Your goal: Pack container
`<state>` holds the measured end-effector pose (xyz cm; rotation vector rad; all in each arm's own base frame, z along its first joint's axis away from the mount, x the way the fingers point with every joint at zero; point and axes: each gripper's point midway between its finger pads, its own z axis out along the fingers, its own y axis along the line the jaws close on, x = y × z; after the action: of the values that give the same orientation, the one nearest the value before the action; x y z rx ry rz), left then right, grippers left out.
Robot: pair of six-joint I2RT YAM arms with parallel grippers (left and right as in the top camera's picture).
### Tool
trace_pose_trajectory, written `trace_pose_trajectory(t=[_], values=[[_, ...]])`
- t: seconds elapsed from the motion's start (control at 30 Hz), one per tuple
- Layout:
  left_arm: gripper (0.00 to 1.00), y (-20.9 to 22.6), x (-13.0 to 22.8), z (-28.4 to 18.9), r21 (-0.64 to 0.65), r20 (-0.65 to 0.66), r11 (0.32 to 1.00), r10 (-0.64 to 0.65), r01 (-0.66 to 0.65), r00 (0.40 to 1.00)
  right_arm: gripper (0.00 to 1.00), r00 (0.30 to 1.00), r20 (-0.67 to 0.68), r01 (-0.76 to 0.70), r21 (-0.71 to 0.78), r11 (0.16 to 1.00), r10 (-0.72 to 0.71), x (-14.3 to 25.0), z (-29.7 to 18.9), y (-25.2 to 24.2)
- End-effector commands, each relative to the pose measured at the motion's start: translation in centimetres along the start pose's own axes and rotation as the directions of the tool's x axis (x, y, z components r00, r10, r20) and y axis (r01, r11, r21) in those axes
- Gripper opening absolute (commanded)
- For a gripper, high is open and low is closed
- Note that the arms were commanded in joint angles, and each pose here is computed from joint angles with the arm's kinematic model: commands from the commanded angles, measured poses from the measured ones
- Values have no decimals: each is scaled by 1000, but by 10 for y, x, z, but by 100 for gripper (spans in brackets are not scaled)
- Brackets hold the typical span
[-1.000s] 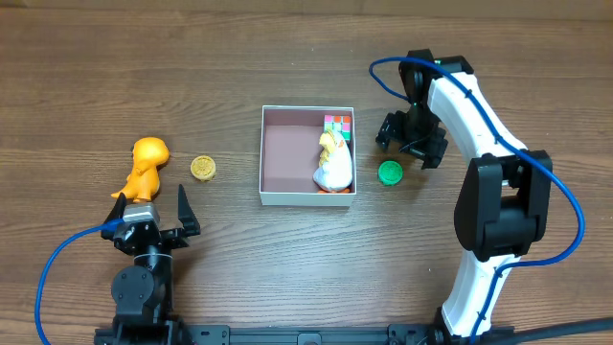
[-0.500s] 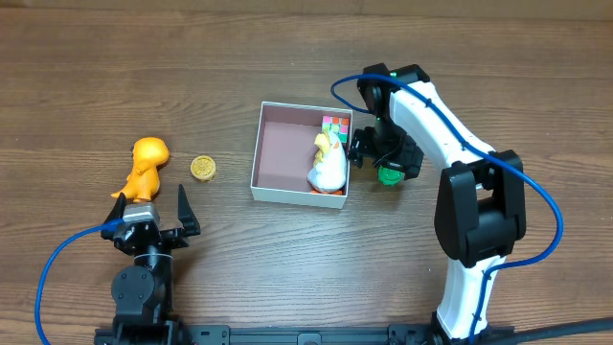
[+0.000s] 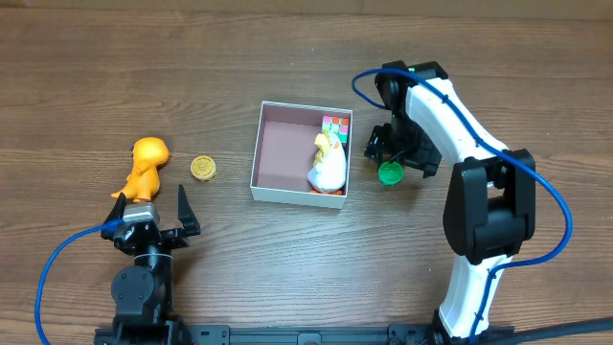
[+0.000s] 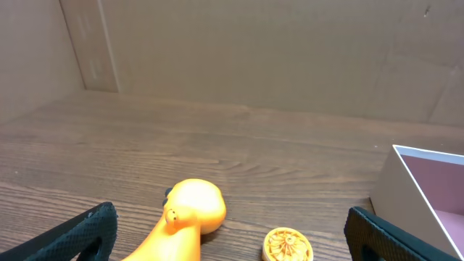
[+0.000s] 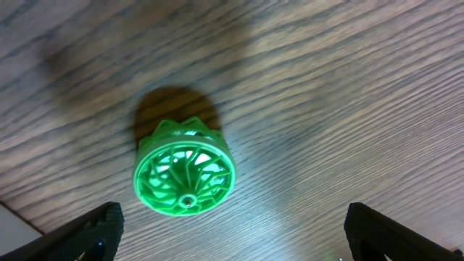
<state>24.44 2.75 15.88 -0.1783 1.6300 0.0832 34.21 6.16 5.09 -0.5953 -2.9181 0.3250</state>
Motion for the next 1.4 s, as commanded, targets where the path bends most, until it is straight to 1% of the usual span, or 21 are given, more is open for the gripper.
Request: trace_pose_trajectory(t=[0.0, 0.07, 0.17, 0.23, 0.27, 0.3, 0.37, 0.47, 0.5, 0.6, 0.67, 0.73, 0.8, 0.87, 1.1, 1.23, 1.37], values=[[100, 1, 1, 0, -3, 0, 1000, 25, -25, 1000, 100, 997, 68, 34, -46, 998, -30, -10, -12, 4], [100, 1, 1, 0, -3, 0, 1000, 25, -25, 1000, 100, 993, 97, 84, -106, 991, -74, -17, -14, 18], [100, 1, 1, 0, -3, 0, 1000, 25, -25, 1000, 99, 986, 136, 124, -206, 971, -97, -26, -19, 40], [100, 1, 1, 0, -3, 0, 1000, 25, -25, 1000, 88, 981, 167, 137, -253, 958, -96, -33, -22, 51], [100, 1, 1, 0, -3, 0, 1000, 25, -25, 1000, 78, 979, 183, 139, -264, 954, -92, -37, -24, 54], [100, 1, 1, 0, -3, 0, 1000, 25, -25, 1000, 63, 977, 194, 140, -271, 952, -89, -39, -25, 56], [100, 1, 1, 0, -3, 0, 1000, 25, -25, 1000, 50, 974, 208, 142, -280, 950, -84, -42, -26, 58], [100, 1, 1, 0, -3, 0, 1000, 25, -25, 1000, 45, 972, 220, 144, -286, 947, -81, -45, -27, 60], [100, 1, 1, 0, -3, 0, 1000, 25, -25, 1000, 42, 970, 228, 152, -288, 945, -86, -47, -28, 61], [100, 1, 1, 0, -3, 0, 1000, 25, -25, 1000, 21, 964, 251, 162, -298, 941, -86, -51, -30, 65], [100, 1, 1, 0, -3, 0, 1000, 25, -25, 1000, 14, 960, 268, 164, -308, 937, -80, -55, -32, 67], [100, 1, 1, 0, -3, 0, 1000, 25, -25, 1000, 10, 956, 282, 169, -320, 932, -77, -58, -34, 71], [100, 1, 1, 0, -3, 0, 1000, 25, -25, 1000, 5, 944, 305, 234, -362, 902, -123, -59, -39, 82], [100, 1, 1, 0, -3, 0, 1000, 25, -25, 1000, 4, 932, 328, 287, -399, 871, -157, -59, -44, 92], [100, 1, 1, 0, -3, 0, 1000, 25, -25, 1000, 4, 920, 362, 303, -419, 856, -149, -66, -50, 99], [100, 1, 1, 0, -3, 0, 1000, 25, -25, 1000, 4, 900, 384, 373, -441, 816, -204, -63, -54, 108], [100, 1, 1, 0, -3, 0, 1000, 25, -25, 1000, 4, 898, 392, 376, -443, 814, -202, -64, -56, 108]])
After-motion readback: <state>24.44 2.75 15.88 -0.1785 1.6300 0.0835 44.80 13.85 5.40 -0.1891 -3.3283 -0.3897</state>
